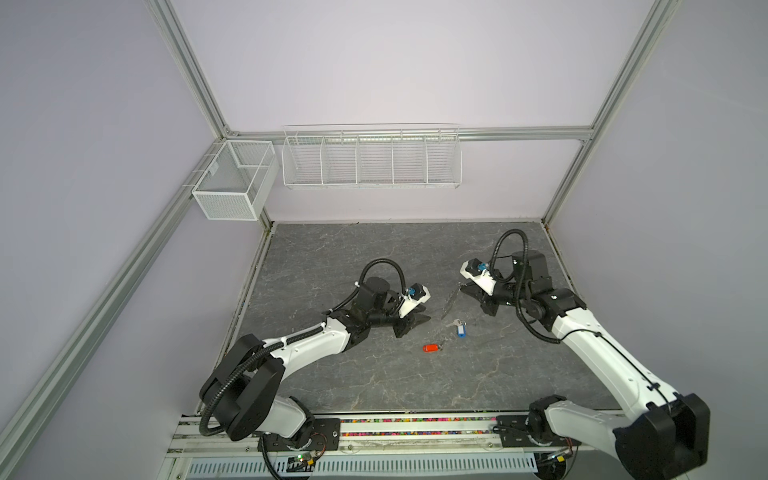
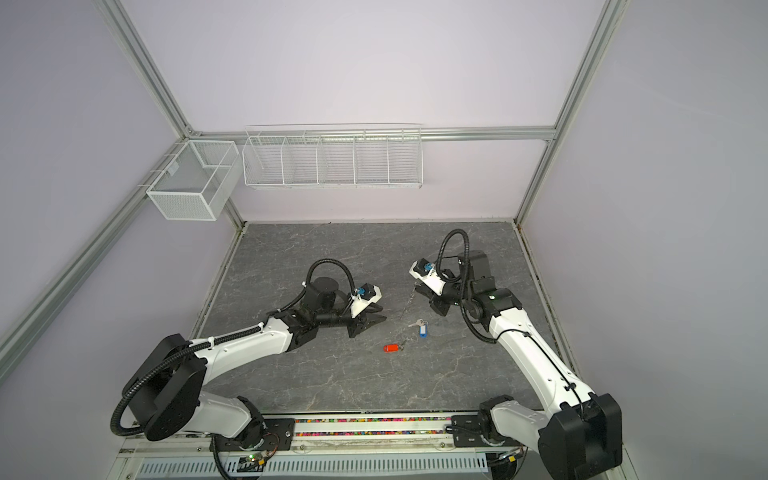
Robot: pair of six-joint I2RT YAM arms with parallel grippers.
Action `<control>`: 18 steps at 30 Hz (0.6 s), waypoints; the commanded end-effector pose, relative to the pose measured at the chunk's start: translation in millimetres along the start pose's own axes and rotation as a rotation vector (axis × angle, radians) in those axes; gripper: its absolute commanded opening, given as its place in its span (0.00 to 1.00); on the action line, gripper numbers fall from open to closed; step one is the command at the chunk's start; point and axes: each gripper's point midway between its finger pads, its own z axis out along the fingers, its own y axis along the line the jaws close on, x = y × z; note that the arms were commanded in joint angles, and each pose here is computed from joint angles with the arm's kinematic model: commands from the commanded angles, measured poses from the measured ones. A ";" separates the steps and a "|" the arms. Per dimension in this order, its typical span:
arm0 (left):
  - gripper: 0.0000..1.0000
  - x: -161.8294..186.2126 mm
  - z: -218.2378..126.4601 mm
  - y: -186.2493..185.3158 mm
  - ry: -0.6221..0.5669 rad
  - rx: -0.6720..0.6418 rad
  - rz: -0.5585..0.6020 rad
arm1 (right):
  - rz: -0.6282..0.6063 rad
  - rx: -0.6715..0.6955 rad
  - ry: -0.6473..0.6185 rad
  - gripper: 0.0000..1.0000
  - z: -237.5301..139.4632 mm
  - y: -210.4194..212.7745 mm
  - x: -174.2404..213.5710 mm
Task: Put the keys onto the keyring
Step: 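Lower the left gripper onto the red-tagged key and grasp its tag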
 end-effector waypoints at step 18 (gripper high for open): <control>0.20 74.5 44.6 -36.2 0.266 0.284 0.507 | 0.104 0.169 0.038 0.07 -46.7 -1.0 20.2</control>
